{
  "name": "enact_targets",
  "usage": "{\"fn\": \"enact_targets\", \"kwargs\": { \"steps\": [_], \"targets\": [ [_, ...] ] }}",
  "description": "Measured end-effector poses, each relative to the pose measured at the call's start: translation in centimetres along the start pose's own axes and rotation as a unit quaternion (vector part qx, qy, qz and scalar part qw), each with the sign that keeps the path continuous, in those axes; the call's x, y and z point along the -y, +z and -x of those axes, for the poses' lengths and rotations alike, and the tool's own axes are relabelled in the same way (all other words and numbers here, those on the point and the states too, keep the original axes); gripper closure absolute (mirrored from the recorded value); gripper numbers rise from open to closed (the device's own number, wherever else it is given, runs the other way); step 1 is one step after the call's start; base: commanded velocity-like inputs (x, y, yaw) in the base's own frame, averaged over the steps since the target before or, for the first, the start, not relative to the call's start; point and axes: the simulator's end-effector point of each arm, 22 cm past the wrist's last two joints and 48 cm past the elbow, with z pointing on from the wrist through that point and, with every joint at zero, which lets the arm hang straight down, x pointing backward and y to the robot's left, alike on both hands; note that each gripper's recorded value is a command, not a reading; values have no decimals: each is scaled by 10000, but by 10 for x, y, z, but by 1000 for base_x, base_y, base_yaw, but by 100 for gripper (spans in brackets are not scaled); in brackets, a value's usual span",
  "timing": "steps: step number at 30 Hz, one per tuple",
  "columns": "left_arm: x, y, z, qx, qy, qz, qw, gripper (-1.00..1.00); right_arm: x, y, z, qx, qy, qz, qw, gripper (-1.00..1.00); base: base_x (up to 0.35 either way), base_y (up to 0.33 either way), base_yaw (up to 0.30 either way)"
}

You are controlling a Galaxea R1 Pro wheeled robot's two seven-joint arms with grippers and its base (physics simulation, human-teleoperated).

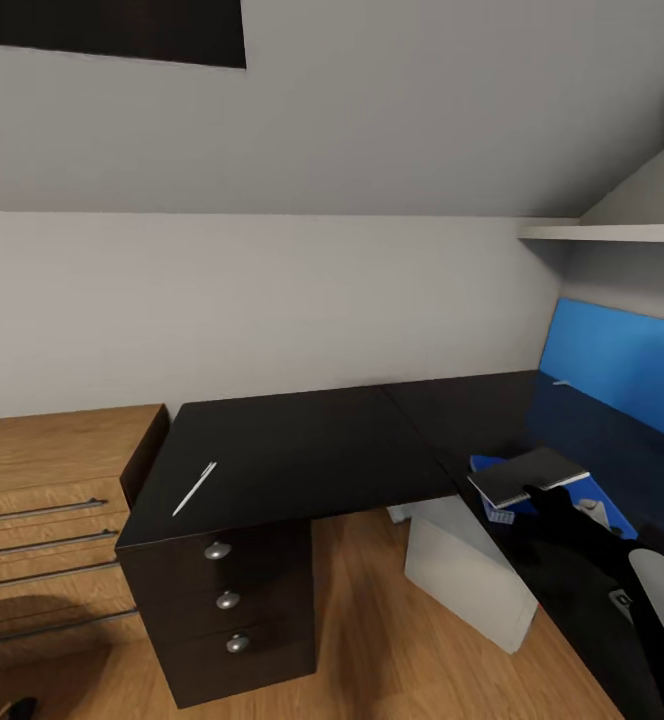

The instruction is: In the bedroom, organize the workspace by keeping the computer under the desk, ensuring the monitor is on the desk, placing the keyboard on the desk next to the monitor, placing the mouse on the desk next to the keyboard, moving the folder from the swivel chair onto the desk next to the mouse, stacking the notebook on top of the folder with the pen on top of the notebook, and positioning the swivel chair next to the desk.

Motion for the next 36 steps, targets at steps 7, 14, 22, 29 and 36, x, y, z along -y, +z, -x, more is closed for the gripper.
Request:
{"fn": "enact_targets", "kwargs": {
  "steps": [7,14,22,29,36],
  "targets": [
    [0,0,0,-5,4,-2,10000,-100,1,0,10,229,41,-8,9997,100,0,0,-1],
    [0,0,0,-6,3,0,10000,-100,-4,3,18,803,290,68,9963,100,0,0,0],
    [0,0,0,-7,1,2,10000,-100,-17,7,11,1153,536,219,9916,100,0,0,0],
    [0,0,0,-7,0,2,10000,-100,-21,4,19,1583,714,272,9844,100,0,0,0],
    [0,0,0,-3,-4,2,10000,-100,-23,4,20,1623,781,305,9832,100,0,-61,0]
  ]
}}
